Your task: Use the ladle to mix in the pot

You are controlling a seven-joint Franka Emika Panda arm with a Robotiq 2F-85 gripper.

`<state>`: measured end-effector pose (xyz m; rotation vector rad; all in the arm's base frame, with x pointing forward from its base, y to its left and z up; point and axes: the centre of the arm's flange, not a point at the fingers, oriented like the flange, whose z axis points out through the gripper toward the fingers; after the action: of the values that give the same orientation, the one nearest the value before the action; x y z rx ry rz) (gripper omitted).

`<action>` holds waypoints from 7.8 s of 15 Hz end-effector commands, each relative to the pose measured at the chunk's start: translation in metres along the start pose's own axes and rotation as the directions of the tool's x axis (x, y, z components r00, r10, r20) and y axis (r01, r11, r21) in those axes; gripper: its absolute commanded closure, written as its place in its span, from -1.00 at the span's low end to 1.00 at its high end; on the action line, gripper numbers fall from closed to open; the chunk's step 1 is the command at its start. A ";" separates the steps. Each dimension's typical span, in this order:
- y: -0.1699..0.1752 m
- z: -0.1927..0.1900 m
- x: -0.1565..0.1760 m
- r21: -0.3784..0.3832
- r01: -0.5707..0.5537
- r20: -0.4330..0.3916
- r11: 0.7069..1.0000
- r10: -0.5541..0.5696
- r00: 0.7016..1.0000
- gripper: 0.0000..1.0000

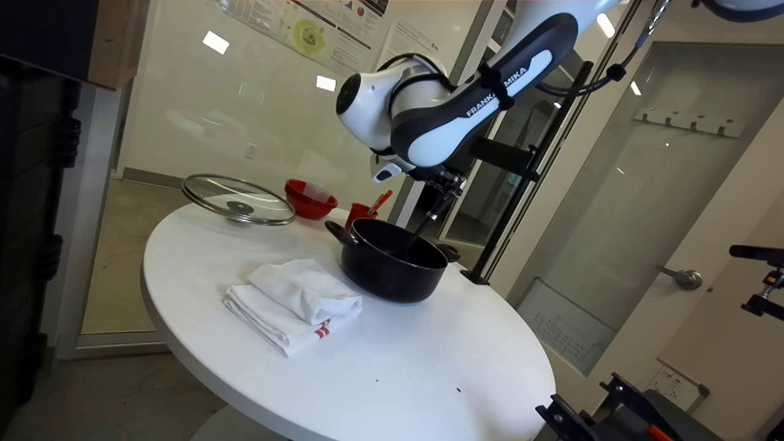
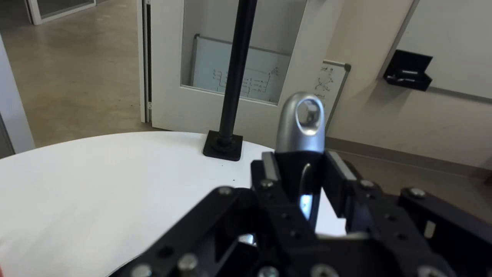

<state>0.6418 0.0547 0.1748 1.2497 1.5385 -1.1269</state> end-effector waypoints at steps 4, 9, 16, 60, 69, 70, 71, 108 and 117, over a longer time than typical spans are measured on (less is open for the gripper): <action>-0.010 0.035 0.002 0.096 -0.021 0.178 0.995 0.004 0.984 0.83; -0.003 0.050 -0.008 0.116 -0.111 0.234 0.987 0.081 0.969 0.83; 0.039 0.022 0.014 0.039 -0.290 0.215 0.956 0.276 0.937 0.83; -0.005 -0.080 0.037 -0.156 -0.037 0.045 0.987 0.044 0.998 0.83; -0.005 0.014 0.010 0.024 -0.076 0.145 0.997 0.071 0.987 0.83; -0.005 0.027 0.005 0.044 -0.086 0.154 0.995 0.078 0.985 0.83; -0.006 0.037 0.001 0.062 -0.095 0.160 0.994 0.084 0.984 0.83; 0.000 -0.040 0.021 -0.197 -0.163 0.422 0.967 0.233 0.876 0.83; -0.028 -0.048 0.064 -0.170 -0.032 0.407 0.985 0.100 0.908 0.83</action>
<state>0.6105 0.1086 0.1280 0.9036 1.2040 -1.0881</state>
